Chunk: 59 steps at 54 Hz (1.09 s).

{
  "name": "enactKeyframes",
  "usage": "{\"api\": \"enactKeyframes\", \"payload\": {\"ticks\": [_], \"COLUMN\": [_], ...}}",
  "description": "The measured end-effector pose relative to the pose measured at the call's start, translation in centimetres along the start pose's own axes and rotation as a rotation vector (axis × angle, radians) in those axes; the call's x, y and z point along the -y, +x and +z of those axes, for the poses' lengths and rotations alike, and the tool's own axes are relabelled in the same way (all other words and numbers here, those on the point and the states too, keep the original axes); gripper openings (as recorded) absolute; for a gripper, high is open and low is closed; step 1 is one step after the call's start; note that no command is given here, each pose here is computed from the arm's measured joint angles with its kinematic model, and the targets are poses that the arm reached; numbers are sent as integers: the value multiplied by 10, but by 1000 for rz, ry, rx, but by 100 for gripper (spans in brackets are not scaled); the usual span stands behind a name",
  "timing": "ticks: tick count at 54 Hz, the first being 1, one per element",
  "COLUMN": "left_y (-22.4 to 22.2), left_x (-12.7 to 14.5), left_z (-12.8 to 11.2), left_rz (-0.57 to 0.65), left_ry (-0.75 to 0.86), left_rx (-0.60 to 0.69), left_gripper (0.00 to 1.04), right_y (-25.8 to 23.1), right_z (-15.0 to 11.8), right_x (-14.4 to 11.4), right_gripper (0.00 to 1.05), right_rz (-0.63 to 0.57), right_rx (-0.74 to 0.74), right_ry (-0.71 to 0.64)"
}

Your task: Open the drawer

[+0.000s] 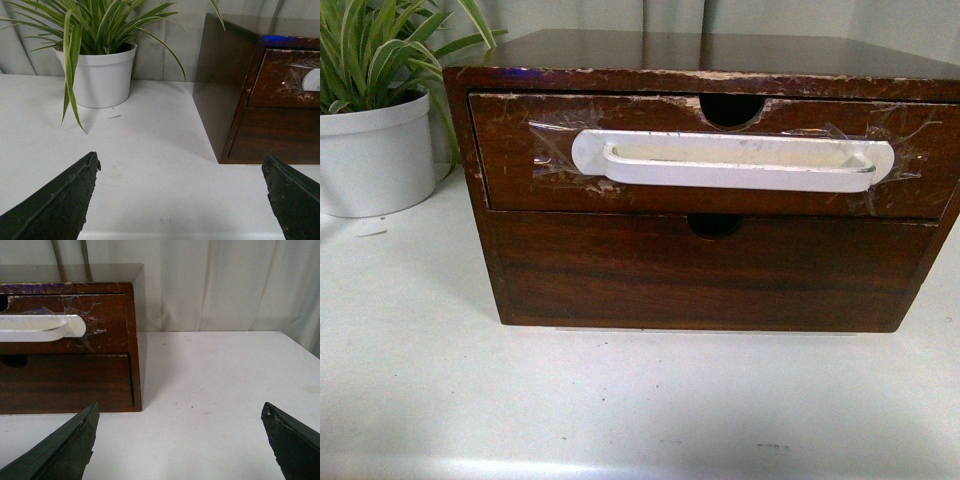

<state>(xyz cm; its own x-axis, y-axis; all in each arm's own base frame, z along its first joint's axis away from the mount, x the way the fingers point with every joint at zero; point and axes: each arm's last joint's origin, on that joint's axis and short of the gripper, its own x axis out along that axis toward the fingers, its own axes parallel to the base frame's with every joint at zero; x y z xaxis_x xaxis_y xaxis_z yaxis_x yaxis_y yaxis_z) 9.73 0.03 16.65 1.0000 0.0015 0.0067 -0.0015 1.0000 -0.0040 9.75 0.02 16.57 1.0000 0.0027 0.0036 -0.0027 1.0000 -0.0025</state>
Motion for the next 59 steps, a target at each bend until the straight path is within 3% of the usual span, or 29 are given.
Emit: {"api": "enactKeyframes", "payload": {"ticks": [59], "left_y": [0], "left_x": [0], "left_z": [0], "left_rz": [0], "left_ry": [0], "left_rx": [0], "left_gripper": [98], "right_y": [0], "right_z": [0], "right_x": [0], "right_gripper": [96], "right_rz": [0], "right_rx": [0], "right_ry": [0]}}
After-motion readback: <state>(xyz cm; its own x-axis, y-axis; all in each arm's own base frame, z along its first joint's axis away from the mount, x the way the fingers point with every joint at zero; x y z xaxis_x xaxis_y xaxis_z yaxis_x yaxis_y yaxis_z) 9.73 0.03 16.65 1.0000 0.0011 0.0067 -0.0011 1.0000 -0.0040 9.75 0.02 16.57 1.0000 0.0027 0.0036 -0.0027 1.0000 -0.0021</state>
